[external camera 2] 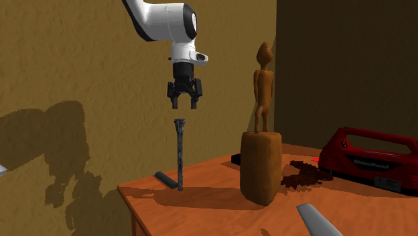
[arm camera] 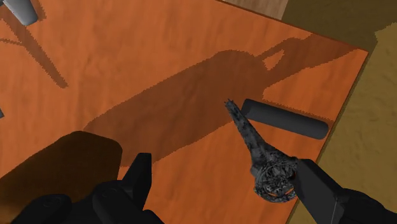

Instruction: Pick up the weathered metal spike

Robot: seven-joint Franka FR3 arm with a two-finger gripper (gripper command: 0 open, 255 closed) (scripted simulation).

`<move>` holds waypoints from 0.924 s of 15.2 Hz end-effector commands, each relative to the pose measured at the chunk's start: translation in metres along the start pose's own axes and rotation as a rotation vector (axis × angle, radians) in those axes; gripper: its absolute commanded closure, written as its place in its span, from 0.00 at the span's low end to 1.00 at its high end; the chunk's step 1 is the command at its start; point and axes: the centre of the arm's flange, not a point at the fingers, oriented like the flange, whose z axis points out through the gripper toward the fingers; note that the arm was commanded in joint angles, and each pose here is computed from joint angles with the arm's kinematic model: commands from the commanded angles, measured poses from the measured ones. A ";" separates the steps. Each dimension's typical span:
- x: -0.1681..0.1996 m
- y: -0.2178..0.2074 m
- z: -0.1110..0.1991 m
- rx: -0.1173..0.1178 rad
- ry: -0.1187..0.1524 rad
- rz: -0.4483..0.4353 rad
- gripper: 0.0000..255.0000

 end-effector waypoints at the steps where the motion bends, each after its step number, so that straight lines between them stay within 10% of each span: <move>1: 0.018 -0.022 0.003 -0.003 -0.005 -0.005 0.00; 14: 0.039 -0.055 0.048 -0.008 -0.012 -0.014 0.00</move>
